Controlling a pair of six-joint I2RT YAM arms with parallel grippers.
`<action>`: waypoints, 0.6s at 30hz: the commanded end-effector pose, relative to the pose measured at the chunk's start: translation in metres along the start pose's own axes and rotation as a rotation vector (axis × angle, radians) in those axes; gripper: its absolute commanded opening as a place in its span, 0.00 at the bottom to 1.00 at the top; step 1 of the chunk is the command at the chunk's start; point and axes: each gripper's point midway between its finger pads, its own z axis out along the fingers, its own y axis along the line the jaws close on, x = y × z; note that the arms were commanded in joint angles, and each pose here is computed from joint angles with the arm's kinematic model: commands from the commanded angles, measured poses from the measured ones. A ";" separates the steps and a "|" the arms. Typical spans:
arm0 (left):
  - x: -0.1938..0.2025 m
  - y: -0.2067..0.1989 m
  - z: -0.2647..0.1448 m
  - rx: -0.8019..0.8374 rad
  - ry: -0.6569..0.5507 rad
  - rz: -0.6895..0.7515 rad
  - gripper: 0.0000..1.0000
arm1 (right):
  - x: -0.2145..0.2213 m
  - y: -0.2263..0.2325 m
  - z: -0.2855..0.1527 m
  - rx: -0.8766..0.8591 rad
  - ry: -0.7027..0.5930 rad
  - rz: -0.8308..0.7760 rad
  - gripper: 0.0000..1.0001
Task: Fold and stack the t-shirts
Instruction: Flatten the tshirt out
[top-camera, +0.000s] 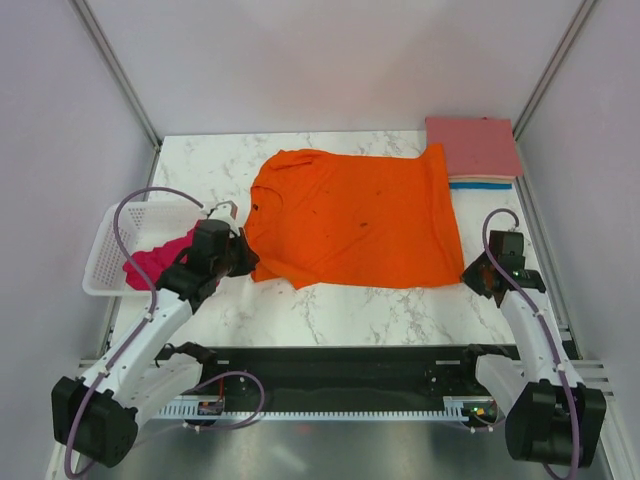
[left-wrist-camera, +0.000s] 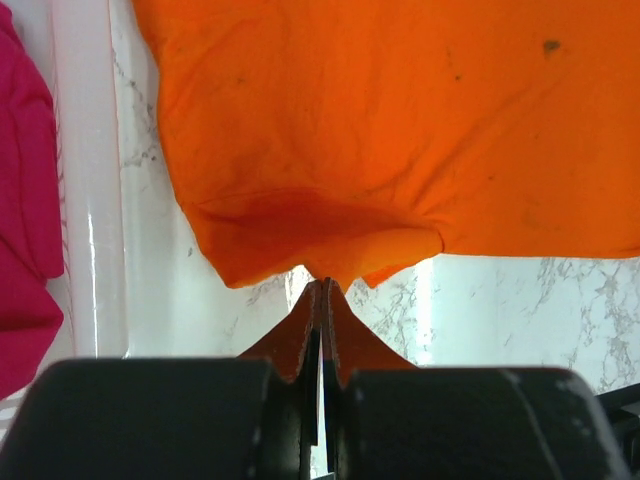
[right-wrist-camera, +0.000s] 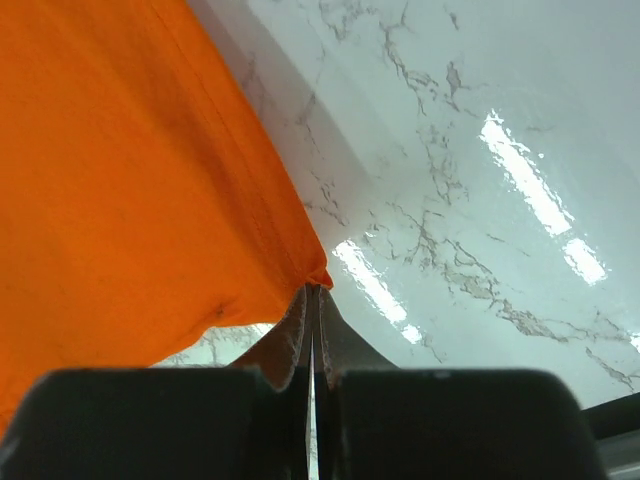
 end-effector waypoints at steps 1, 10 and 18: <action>0.011 0.000 -0.002 -0.012 0.055 -0.043 0.02 | -0.008 -0.003 -0.015 0.019 -0.054 0.054 0.00; 0.016 -0.002 -0.014 -0.001 0.085 -0.066 0.02 | -0.025 -0.030 -0.038 0.154 -0.173 0.113 0.00; 0.030 -0.001 -0.025 -0.002 0.116 -0.077 0.02 | -0.032 -0.033 -0.064 0.153 -0.238 0.153 0.00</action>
